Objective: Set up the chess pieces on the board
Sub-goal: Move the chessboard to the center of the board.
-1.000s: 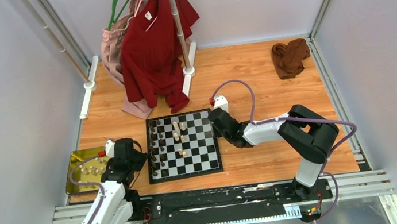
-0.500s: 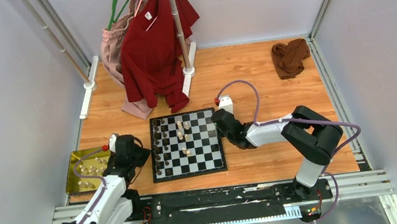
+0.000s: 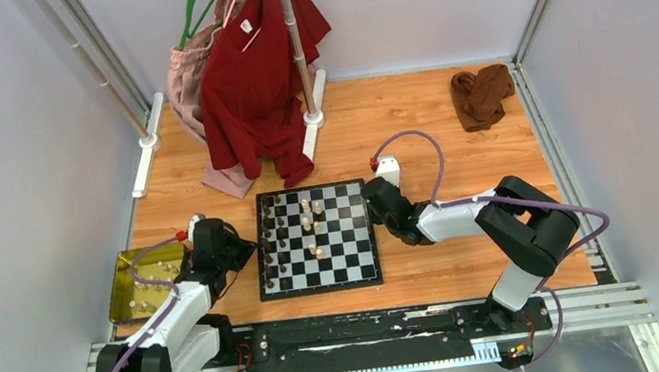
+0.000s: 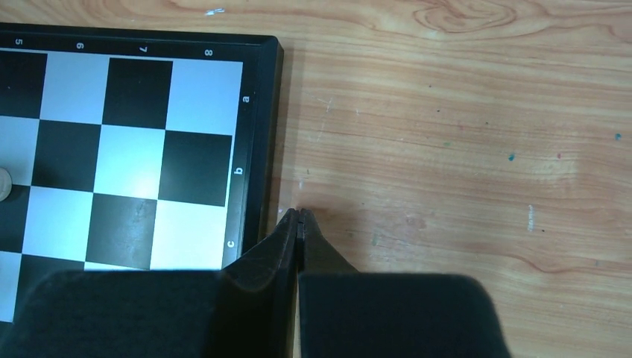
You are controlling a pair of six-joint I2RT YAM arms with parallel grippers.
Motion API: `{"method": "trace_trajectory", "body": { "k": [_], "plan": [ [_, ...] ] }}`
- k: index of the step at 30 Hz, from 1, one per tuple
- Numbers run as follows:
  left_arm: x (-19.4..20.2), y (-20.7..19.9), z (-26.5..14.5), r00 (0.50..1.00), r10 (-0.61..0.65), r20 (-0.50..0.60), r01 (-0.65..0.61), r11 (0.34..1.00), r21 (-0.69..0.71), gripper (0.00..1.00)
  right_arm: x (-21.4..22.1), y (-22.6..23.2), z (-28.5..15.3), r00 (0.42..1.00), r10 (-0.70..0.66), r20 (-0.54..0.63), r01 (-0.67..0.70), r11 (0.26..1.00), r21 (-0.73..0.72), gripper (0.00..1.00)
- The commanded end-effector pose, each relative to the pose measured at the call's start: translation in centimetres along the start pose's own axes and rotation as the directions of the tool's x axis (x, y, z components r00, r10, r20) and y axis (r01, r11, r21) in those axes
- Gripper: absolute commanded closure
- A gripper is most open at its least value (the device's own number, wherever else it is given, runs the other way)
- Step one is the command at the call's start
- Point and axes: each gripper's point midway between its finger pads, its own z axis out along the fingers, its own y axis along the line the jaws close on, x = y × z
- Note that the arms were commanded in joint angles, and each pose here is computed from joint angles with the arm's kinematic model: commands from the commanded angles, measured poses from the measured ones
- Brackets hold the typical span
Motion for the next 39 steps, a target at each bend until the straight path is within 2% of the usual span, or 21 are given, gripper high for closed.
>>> {"method": "trace_trajectory", "body": {
  "k": [1,12,39],
  "plan": [
    [1.1,-1.1,0.2,0.996,0.051,-0.072,-0.049,0.998,0.039,1.00,1.5,-2.3,-0.2,0.999,0.011,-0.044,-0.009,0.998,0.062,1.00],
    [2.7,-4.3,0.8,0.983,0.147,-0.107,-0.136,0.985,0.104,1.00,1.4,-4.4,-0.5,0.998,0.041,-0.039,-0.037,0.993,0.113,1.00],
    [6.1,-9.8,3.3,0.960,0.220,-0.171,-0.190,0.966,0.173,1.00,1.3,-8.0,-1.0,0.995,0.097,-0.033,-0.090,0.979,0.183,1.00]
  ]
}}
